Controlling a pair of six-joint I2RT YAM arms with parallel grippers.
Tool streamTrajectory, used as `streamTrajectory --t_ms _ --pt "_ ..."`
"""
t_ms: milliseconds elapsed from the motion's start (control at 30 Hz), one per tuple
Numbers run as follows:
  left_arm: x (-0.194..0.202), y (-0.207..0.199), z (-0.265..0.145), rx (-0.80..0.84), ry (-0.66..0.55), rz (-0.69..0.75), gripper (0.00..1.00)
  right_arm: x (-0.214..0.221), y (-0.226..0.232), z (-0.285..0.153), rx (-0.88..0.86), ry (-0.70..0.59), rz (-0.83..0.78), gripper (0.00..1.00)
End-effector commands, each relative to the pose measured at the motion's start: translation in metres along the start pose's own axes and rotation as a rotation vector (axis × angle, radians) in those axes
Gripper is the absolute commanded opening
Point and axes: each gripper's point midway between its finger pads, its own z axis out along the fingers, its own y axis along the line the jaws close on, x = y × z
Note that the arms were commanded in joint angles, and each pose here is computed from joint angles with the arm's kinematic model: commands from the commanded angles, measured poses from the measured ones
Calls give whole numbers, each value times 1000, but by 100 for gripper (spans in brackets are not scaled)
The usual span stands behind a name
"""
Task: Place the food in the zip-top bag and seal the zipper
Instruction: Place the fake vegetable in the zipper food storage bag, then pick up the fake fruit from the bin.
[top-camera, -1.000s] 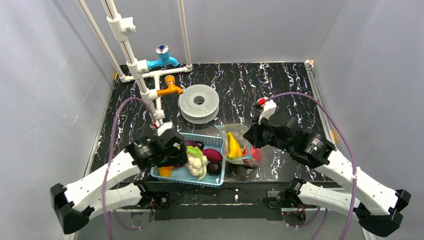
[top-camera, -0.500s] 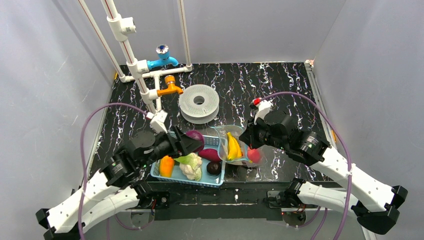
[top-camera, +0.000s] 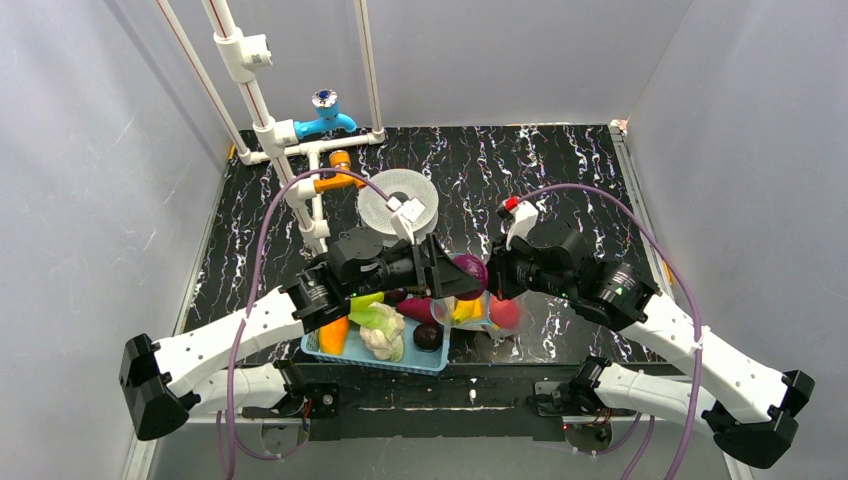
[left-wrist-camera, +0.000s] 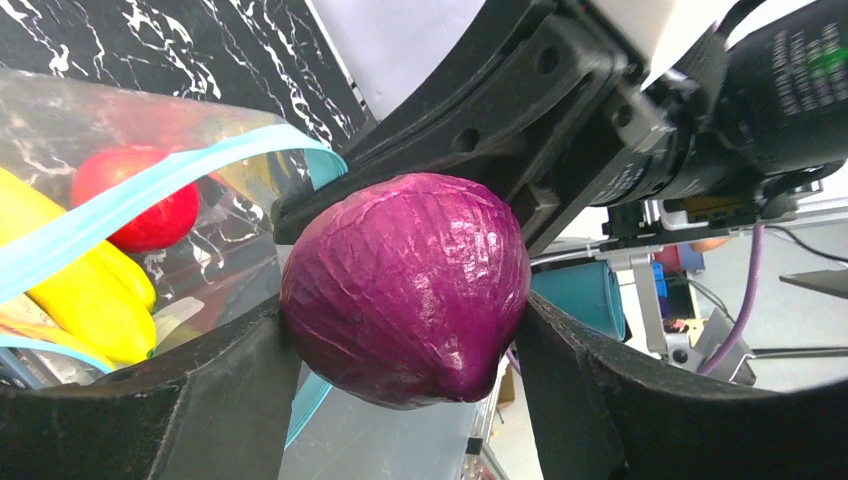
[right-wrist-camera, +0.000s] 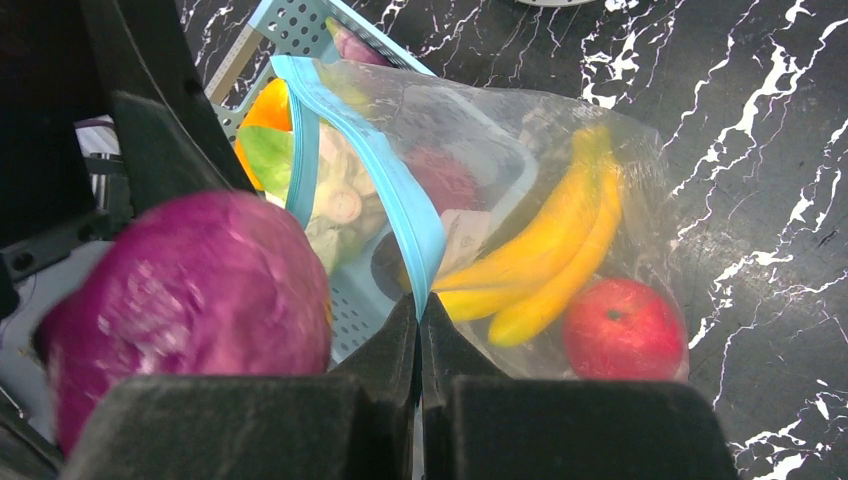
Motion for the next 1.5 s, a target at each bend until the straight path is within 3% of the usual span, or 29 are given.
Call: streamTrajectory --t_ms 0,300,667,767,933,1467 --pt "1 -1 3 -36 -16 30 44 -39 24 -26 -93 -143 16 1" --pt "16 62 -18 -337 -14 8 47 -41 29 -30 -120 -153 35 1" --pt "18 67 4 -406 49 -18 72 -32 36 -28 -160 -116 53 1" --pt "15 60 4 -405 48 -6 85 -34 34 -29 -148 -122 54 1" --pt "10 61 -5 -425 16 3 97 -30 30 -27 -136 -119 53 1" --pt "-9 26 -80 -347 -112 53 96 -27 9 -24 -35 -125 15 1"
